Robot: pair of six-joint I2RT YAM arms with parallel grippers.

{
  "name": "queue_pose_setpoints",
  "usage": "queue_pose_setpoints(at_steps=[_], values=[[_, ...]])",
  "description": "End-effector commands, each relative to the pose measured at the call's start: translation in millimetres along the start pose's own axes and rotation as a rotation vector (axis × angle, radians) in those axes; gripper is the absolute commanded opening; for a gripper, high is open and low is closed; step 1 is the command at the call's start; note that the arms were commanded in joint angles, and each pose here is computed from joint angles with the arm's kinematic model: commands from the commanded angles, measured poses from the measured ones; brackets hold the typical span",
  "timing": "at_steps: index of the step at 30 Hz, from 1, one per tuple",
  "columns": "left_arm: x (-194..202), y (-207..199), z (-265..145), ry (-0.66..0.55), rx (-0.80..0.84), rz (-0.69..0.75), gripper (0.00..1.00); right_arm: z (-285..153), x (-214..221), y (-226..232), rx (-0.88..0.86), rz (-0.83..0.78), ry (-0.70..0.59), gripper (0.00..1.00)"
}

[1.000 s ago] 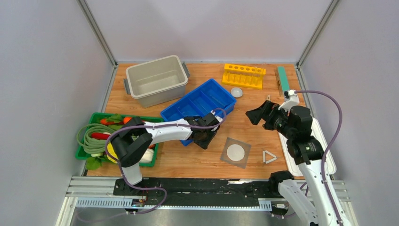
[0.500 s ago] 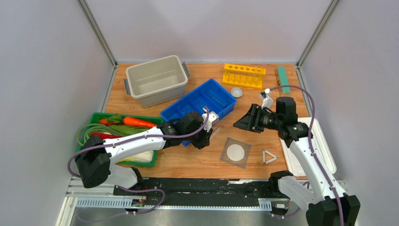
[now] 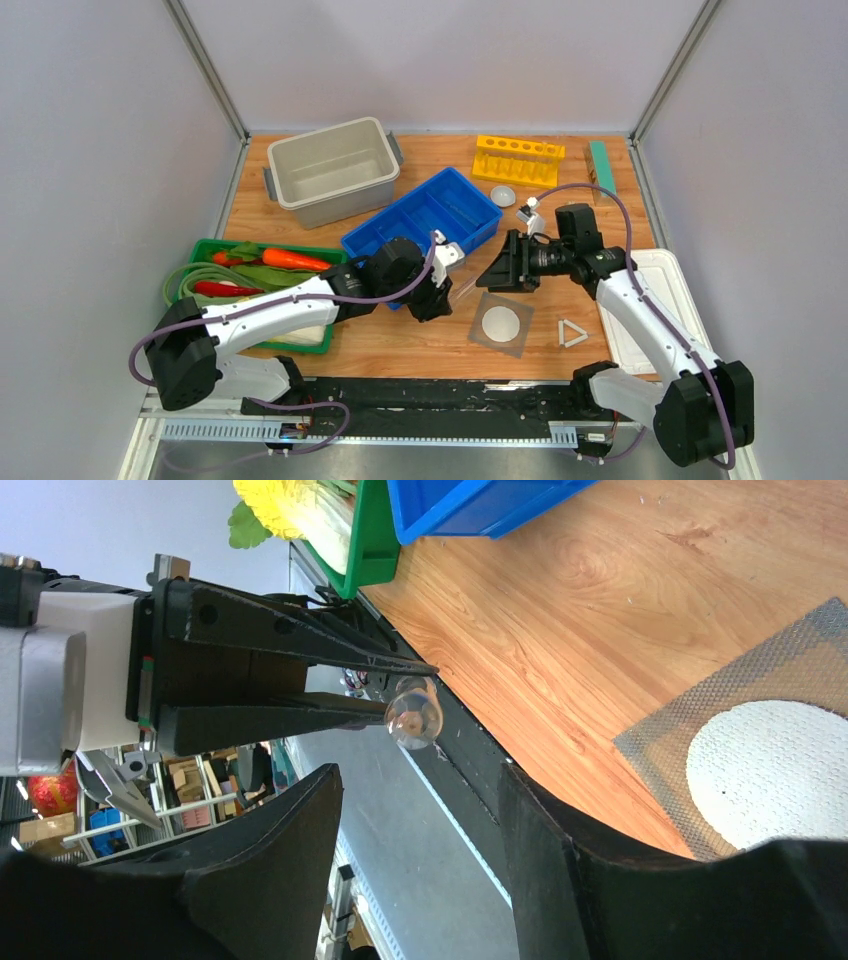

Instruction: Organize the chemistry lab equipment

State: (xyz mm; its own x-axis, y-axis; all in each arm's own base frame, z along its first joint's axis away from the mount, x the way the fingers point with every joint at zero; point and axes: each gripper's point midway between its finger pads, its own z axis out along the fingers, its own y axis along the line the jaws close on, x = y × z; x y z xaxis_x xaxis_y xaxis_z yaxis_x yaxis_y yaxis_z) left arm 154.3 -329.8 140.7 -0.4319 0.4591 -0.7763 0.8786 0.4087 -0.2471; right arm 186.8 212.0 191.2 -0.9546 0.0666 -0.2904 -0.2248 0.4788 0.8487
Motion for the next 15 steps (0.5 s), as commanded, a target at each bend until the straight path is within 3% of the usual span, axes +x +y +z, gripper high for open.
queue_pose_setpoints(at_steps=[1,9,15], values=[[-15,-15,-7,-0.078,0.076,0.058,0.17,3,-9,11,-0.029,-0.045,-0.004,0.61],[-17,-18,-8,-0.096,0.088,0.059,0.17,13,-6,16,-0.030,-0.065,0.037,0.60],[-18,-19,-6,-0.102,0.095,0.057,0.16,23,-8,17,-0.021,-0.076,0.047,0.49]])
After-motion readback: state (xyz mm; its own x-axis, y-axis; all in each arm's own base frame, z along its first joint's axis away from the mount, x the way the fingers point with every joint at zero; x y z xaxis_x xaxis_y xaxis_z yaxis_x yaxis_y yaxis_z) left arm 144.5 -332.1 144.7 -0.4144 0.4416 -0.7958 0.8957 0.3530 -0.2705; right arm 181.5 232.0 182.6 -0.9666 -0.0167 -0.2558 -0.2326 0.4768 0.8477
